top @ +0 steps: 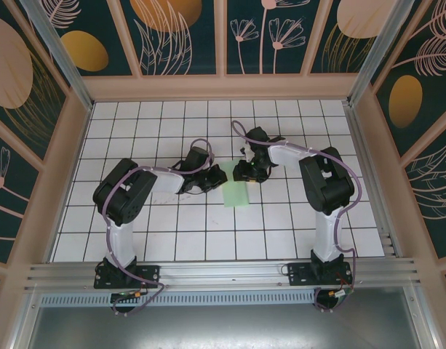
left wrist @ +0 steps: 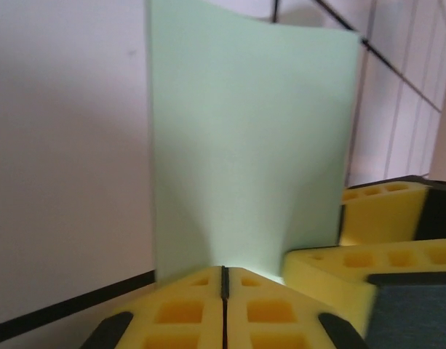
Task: Fold a paper plane with a square sheet of paper (pick it up from the middle)
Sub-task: Hold the square sheet of paper at the center of the table.
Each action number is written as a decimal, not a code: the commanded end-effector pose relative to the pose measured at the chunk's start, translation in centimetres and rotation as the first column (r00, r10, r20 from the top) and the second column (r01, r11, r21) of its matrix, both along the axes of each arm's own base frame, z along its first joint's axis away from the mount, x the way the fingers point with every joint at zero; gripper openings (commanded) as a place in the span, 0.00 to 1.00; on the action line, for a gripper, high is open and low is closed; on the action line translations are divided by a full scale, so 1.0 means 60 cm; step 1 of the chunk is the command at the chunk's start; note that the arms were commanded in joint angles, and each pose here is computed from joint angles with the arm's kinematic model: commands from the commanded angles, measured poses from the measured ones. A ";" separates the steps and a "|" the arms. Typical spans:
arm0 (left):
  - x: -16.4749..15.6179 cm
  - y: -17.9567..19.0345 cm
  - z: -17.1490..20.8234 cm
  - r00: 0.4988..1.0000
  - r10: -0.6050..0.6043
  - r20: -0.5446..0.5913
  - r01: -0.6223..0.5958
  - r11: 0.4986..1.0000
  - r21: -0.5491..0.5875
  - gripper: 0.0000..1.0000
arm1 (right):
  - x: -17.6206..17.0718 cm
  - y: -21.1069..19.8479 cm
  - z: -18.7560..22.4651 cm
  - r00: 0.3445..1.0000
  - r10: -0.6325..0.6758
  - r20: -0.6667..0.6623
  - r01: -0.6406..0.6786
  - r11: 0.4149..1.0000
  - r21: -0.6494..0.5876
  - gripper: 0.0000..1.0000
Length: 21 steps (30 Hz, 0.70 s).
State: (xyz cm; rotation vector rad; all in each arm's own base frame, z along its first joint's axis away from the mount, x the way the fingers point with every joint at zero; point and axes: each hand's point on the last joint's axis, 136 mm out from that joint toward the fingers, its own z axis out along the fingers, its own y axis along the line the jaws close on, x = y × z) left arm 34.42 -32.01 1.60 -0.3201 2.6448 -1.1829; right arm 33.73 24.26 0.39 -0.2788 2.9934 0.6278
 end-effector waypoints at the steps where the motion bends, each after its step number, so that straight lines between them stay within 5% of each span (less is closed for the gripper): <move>1: -0.003 0.007 -0.025 0.999 0.004 -0.042 -0.001 0.997 0.073 0.06 | -0.043 -0.121 -0.196 0.997 -0.022 -0.077 -0.007 0.933 -0.359 0.52; 9: -0.027 0.041 -0.068 0.994 0.017 -0.107 0.003 0.981 0.192 0.00 | -0.031 -0.113 -0.160 0.999 -0.025 -0.030 0.014 0.943 -0.333 0.52; 21: -0.053 0.075 -0.110 0.988 0.025 -0.153 0.021 0.956 0.294 0.00 | 0.029 -0.076 0.093 0.954 -0.123 0.274 0.141 0.989 -0.047 0.61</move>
